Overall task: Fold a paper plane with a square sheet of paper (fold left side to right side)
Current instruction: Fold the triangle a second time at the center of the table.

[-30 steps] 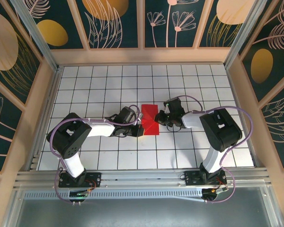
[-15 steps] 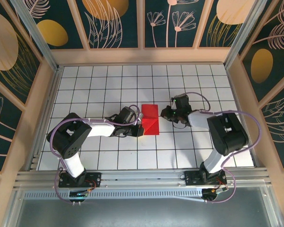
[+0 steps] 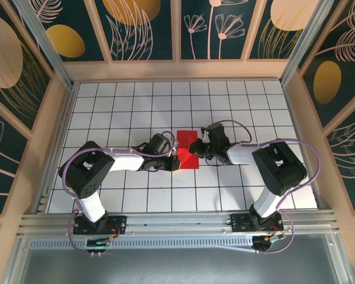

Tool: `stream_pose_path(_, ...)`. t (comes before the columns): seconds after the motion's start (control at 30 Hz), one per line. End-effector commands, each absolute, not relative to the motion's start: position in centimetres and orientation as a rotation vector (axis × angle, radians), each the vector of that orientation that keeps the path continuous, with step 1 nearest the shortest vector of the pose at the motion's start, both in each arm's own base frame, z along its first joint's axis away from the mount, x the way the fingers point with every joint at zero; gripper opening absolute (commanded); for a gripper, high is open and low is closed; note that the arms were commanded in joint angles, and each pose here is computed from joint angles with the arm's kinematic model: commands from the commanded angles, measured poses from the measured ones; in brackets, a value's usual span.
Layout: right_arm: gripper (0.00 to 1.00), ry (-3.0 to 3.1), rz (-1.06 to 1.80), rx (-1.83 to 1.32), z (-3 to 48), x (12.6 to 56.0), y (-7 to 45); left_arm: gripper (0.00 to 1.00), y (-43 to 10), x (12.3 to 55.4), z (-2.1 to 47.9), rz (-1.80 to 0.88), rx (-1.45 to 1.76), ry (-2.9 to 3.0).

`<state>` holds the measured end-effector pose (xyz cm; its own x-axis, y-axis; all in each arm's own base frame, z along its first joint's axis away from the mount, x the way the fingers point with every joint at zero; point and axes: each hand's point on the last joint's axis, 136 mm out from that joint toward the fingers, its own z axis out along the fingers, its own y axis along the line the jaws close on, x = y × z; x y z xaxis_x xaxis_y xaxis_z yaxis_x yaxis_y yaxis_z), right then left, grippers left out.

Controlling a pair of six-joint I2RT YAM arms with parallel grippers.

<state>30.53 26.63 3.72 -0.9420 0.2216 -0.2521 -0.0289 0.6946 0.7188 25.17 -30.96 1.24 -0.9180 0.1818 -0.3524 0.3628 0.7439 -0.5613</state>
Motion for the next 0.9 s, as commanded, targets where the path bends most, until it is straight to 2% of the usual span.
stream_pose_path(0.0,0.0,2.575,1.094,0.164,3.4,31.6,27.0,0.0,-28.3,23.3,-2.4,-0.776,0.377,2.839)
stream_pose_path(0.3,0.0,2.689,0.968,0.223,0.2,30.6,25.3,0.0,-29.5,24.4,-0.1,-0.841,0.34,2.79)
stream_pose_path(0.67,0.0,2.728,0.978,0.246,-0.8,29.4,25.0,0.0,-31.9,26.3,6.5,-1.066,0.329,2.631)
stream_pose_path(0.87,0.0,2.742,0.978,0.253,-0.9,29.2,25.0,0.0,-33.4,26.1,7.3,-1.181,0.377,2.592)
